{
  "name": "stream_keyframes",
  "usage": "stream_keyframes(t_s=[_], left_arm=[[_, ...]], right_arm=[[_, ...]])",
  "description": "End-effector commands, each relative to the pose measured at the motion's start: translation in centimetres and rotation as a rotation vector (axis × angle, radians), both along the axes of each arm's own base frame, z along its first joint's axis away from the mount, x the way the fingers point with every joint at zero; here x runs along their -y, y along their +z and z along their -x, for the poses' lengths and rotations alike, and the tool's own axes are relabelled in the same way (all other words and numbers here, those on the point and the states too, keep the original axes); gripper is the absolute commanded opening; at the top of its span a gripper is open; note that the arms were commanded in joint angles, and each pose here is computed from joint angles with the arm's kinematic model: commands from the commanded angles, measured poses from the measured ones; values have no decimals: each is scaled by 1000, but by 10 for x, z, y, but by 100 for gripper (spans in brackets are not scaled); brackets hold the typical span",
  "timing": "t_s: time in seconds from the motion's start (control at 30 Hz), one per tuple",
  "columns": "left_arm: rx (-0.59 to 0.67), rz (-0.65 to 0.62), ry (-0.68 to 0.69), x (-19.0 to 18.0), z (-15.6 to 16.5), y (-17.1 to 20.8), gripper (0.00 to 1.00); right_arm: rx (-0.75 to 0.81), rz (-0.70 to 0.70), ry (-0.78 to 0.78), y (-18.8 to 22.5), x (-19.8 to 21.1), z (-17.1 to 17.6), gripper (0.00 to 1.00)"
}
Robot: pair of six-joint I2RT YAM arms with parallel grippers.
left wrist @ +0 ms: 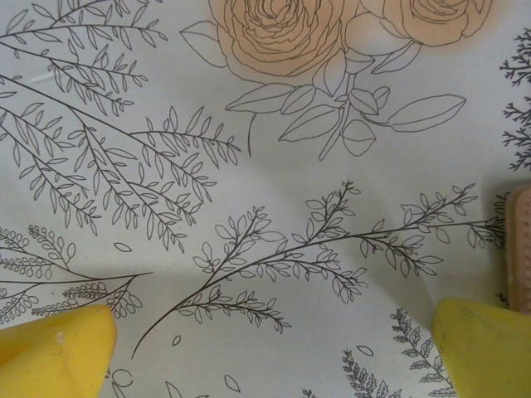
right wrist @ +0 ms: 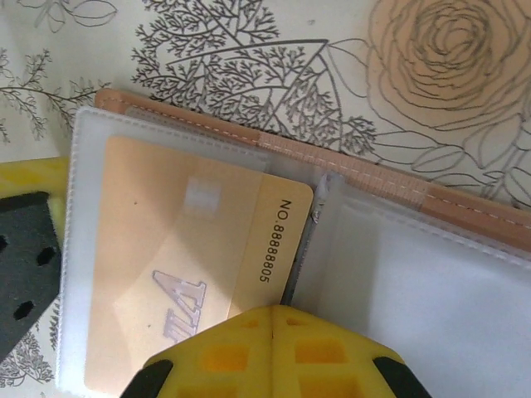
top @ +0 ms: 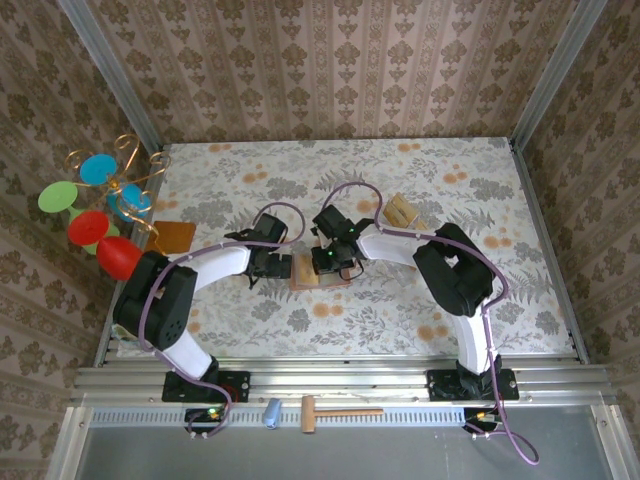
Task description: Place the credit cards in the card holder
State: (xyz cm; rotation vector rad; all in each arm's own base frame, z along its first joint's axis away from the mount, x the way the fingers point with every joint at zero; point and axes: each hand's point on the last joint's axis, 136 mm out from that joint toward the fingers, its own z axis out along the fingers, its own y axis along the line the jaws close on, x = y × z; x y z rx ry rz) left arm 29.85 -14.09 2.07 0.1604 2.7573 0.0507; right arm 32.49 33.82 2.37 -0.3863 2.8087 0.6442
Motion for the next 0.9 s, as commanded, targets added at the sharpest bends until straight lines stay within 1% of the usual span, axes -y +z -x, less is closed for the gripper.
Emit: stream_keyframes(t_s=[0.0,0.3,0.5,0.73,0.87], left_arm=[[-34,-8,-16,2,7,-13,100],[-38,-11,-20,3,9,-15,100],[-27,-20,-15,-1,8,-10,100],[-9,-24,13,-12,2,0,100],[-6,-31,34,-21,2,4,100]], right_arm=[[-35,3,3,-6,-6,5,0],[-35,-30,3,1,-12,5,0],[-28,-80,2,12,-18,6,0],[12,-86,-17,30,-9,2,0],[14,-79,-20,30,-5,4,0]])
